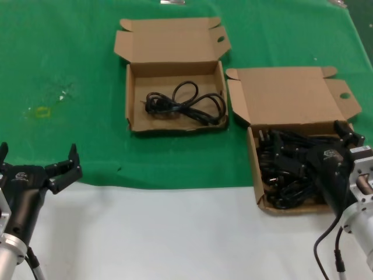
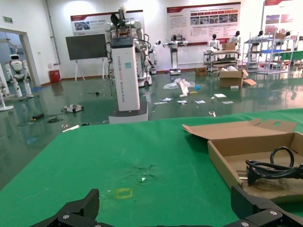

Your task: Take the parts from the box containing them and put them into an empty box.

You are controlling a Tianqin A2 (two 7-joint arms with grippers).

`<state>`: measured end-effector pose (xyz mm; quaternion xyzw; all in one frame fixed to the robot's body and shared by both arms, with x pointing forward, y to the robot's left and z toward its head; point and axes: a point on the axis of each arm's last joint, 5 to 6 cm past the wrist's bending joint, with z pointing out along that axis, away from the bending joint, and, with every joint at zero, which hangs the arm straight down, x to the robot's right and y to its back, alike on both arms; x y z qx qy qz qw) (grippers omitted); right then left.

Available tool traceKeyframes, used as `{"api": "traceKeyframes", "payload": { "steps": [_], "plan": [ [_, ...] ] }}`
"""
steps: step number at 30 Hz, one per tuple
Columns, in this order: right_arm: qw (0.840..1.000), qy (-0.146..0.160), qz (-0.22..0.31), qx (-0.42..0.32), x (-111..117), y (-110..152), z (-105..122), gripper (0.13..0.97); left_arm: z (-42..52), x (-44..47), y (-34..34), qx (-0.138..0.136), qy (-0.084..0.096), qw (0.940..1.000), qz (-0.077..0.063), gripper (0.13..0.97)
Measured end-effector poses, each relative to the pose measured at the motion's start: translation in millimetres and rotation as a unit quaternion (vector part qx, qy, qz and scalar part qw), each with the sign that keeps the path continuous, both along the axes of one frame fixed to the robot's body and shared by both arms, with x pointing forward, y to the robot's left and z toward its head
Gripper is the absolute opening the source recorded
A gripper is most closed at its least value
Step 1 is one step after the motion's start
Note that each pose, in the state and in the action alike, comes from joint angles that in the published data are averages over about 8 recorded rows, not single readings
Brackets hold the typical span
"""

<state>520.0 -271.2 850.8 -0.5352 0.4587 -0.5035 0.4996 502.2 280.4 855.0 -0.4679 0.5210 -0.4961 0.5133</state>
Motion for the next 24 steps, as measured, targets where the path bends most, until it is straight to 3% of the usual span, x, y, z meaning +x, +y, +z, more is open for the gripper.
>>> {"api": "traceKeyframes", "payload": {
  "steps": [24],
  "plan": [
    [1.0, 0.0, 0.0, 0.0, 0.0, 0.0, 0.0, 0.966, 0.0, 0.0, 0.0, 0.0, 0.0, 1.0, 0.0, 0.966]
  ]
}}
